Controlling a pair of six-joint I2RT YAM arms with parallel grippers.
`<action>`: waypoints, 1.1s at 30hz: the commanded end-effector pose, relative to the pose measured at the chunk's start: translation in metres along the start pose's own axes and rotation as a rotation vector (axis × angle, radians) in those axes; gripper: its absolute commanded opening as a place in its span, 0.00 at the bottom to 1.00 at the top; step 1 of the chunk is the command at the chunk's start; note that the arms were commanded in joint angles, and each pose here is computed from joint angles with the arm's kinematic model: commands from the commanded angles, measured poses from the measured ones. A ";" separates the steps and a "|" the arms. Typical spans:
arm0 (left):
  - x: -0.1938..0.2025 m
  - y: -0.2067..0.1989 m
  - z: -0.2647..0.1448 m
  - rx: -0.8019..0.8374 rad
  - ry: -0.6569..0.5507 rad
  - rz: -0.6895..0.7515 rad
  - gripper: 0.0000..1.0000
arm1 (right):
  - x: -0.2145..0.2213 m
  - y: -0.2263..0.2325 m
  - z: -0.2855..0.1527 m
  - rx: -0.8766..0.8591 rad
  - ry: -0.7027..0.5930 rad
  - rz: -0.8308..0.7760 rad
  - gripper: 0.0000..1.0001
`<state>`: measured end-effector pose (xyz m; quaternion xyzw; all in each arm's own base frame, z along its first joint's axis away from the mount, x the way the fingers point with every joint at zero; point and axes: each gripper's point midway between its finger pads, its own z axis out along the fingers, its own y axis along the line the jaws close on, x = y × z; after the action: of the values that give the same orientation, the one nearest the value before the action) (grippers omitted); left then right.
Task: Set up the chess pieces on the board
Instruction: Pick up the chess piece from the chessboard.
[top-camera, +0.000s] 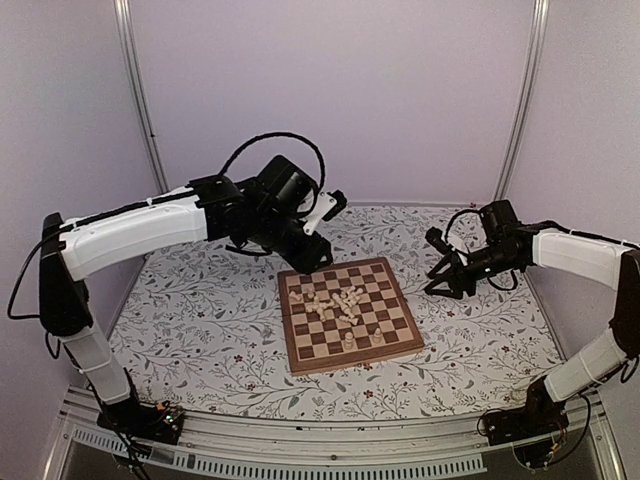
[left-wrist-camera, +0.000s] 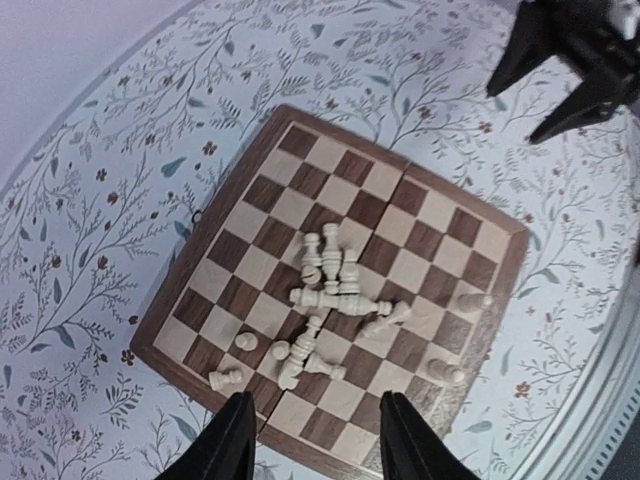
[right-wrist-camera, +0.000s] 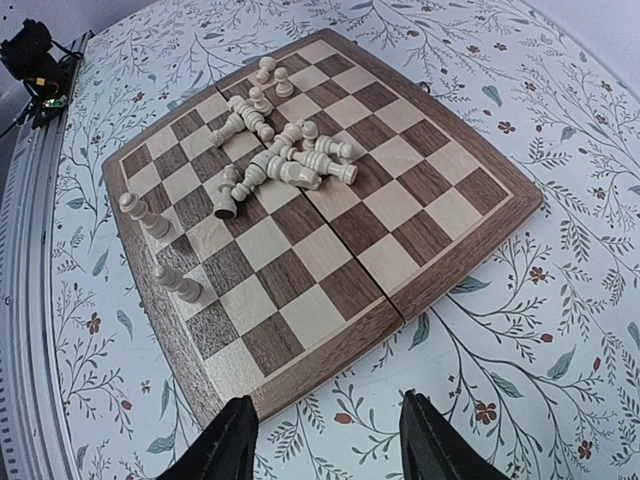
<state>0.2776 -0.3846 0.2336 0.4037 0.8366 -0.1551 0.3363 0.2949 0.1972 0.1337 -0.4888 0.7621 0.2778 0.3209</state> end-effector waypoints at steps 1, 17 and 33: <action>0.065 0.033 0.056 -0.073 0.219 -0.123 0.43 | -0.003 0.003 0.006 -0.014 0.004 0.009 0.52; 0.091 0.088 0.115 -0.128 0.321 -0.221 0.42 | 0.014 -0.005 0.014 0.024 0.069 -0.004 0.52; 0.096 0.088 0.147 -0.067 0.340 -0.219 0.29 | 0.021 -0.007 0.018 0.026 0.095 -0.002 0.52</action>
<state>0.3590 -0.3462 0.0597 0.3174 0.9282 -0.0746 0.1790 0.2989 0.1954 0.1113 -0.4938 0.7794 0.2474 0.2959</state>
